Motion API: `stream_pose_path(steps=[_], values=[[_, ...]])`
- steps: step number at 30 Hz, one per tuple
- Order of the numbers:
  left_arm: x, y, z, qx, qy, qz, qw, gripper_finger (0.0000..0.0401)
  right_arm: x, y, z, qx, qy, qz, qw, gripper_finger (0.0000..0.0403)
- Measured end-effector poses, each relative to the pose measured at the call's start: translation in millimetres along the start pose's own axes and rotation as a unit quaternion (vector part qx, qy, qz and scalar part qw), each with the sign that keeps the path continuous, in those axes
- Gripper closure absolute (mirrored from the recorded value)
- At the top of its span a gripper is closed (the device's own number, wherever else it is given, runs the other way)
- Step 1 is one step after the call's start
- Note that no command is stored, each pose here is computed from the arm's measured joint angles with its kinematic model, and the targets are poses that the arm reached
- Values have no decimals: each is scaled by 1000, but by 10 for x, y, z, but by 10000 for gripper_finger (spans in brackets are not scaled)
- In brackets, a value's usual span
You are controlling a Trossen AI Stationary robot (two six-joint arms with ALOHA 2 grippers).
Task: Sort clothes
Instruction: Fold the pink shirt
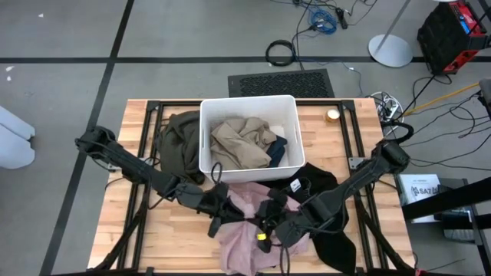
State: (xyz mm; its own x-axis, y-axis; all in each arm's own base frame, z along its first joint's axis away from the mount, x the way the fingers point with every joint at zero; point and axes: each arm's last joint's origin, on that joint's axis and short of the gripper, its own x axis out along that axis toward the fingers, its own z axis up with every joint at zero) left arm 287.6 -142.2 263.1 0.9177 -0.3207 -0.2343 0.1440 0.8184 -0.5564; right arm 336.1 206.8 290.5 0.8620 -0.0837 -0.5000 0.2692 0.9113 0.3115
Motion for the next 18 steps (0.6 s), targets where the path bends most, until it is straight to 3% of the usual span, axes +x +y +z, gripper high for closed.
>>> stream_pose_path(steps=[7, 18], values=[[-131, 25, -3, 5, 41, 31, 999, 251, -382, -125, -161, 48, 110, -56, 991, 402], [-166, 37, 53, 27, 32, 32, 999, 245, -671, -264, -463, 98, 239, -164, 952, 403]])
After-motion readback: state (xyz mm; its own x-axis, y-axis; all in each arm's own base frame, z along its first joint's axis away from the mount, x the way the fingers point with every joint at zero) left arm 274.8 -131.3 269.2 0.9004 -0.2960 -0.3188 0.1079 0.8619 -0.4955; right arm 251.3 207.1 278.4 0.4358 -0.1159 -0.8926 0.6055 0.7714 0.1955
